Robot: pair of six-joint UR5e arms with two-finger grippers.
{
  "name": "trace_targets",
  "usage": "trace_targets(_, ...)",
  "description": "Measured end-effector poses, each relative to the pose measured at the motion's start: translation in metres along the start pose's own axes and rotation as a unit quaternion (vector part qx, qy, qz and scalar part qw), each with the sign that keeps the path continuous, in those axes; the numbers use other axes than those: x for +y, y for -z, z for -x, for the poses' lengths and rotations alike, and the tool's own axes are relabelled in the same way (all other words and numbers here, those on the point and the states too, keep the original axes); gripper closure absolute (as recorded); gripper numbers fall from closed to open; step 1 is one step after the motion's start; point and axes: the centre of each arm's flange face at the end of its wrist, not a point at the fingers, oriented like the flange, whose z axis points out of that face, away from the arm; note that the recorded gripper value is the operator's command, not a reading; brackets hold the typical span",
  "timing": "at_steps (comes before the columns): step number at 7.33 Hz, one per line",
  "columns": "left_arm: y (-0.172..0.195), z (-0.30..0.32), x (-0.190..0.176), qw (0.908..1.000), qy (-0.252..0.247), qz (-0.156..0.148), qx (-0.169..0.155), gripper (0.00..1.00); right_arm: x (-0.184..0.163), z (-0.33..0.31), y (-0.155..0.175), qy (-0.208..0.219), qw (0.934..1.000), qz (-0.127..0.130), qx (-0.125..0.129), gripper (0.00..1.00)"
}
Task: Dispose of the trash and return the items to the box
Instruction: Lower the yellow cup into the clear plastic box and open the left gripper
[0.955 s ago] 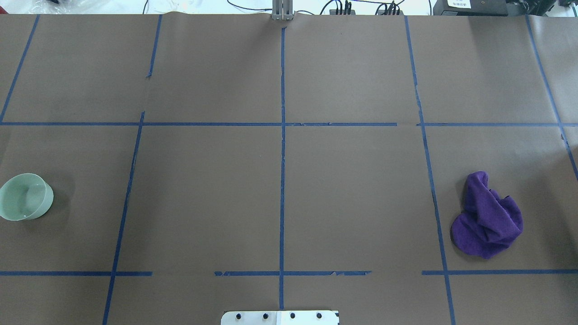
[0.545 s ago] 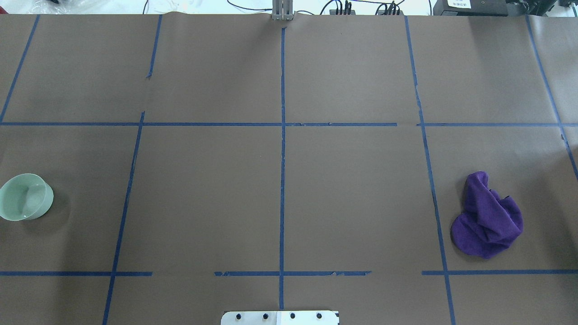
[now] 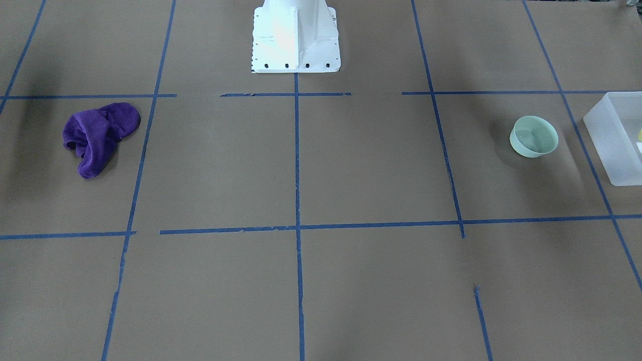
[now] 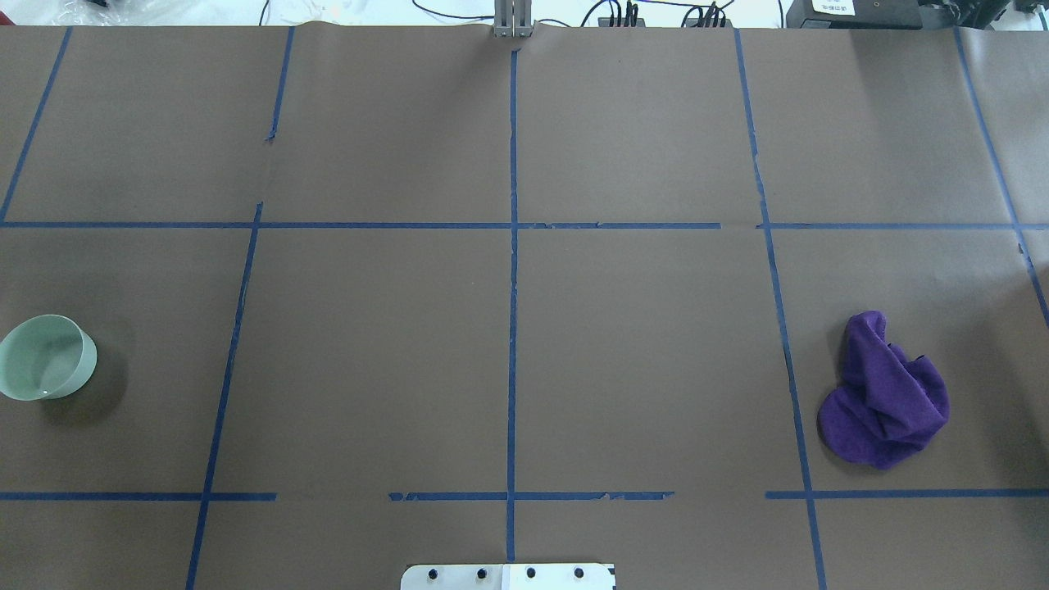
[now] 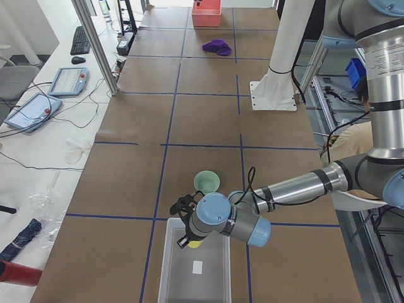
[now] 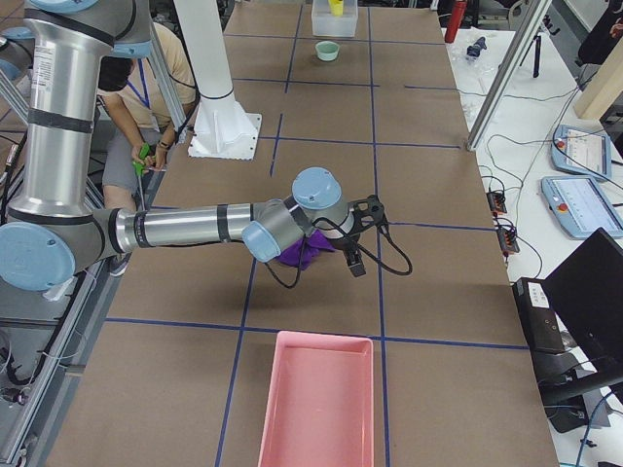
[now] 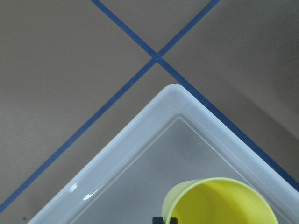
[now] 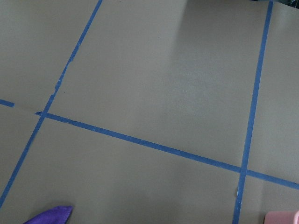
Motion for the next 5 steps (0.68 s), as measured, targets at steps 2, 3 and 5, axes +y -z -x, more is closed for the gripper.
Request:
trace_targets(2, -0.020, -0.020, 0.017, 0.9990, -0.022, 0.012, 0.037, 0.76, 0.002, -0.001, -0.002, -0.002, 1.0000, 0.002, 0.000, 0.00)
trace_targets(3, -0.026, -0.027, 0.029, 0.9981, -0.037, 0.018, 0.047, 0.63, 0.003, -0.003, -0.004, -0.004, 1.0000, 0.005, 0.001, 0.00)
trace_targets(5, -0.030, -0.033, 0.042, 0.9970, -0.049, 0.024, 0.054, 0.49, 0.005, -0.006, -0.007, -0.007, 0.9999, 0.008, 0.001, 0.00)
